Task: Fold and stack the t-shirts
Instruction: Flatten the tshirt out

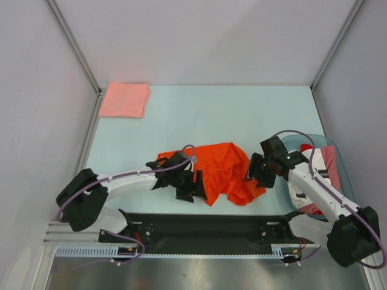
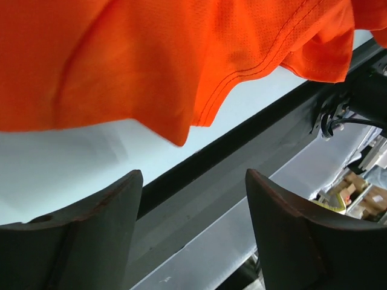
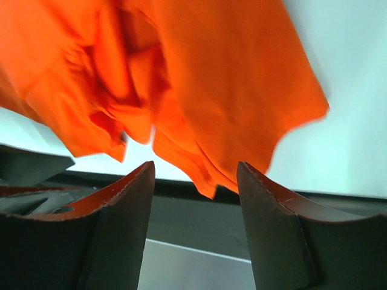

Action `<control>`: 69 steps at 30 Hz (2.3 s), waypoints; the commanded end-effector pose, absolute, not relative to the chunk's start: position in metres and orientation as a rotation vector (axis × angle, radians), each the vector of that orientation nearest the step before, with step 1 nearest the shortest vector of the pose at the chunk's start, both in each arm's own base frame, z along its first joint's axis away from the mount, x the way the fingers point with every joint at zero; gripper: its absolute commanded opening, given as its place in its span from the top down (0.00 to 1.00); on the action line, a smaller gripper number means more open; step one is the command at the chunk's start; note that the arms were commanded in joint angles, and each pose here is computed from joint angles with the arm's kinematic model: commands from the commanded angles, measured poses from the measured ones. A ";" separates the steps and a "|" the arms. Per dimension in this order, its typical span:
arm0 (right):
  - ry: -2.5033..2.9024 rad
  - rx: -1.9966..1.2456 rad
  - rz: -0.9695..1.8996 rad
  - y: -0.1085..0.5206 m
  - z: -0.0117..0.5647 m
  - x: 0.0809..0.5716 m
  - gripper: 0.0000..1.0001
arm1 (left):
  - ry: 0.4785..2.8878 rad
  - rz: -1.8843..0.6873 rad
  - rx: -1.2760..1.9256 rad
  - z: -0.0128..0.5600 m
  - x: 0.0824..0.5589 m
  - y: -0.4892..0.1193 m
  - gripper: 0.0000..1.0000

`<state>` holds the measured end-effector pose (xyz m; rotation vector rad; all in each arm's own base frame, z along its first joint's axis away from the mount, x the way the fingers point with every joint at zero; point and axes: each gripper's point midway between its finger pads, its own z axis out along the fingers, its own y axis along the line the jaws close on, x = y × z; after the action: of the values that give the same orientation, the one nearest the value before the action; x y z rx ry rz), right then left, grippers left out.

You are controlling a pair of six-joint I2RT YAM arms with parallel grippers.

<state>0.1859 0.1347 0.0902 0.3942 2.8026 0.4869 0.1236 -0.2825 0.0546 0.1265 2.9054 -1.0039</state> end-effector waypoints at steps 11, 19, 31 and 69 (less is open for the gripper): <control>2.851 0.601 0.394 0.113 0.061 0.150 0.40 | 2.892 -1.078 0.067 0.042 0.147 -0.334 0.29; 2.837 0.582 0.317 0.102 0.048 0.163 0.57 | 2.862 -0.978 0.013 0.038 0.177 -0.325 0.82; 2.528 0.388 0.197 0.083 0.168 0.195 1.00 | 2.381 -0.923 0.196 0.228 0.190 -0.274 1.00; 1.939 0.249 0.666 0.126 0.371 0.238 1.00 | 1.611 -0.366 -0.051 0.540 0.263 -0.121 1.00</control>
<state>0.2161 0.1158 0.3658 0.2440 1.9791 0.6456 0.2342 -0.1295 0.5367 0.0120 1.6276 -0.4655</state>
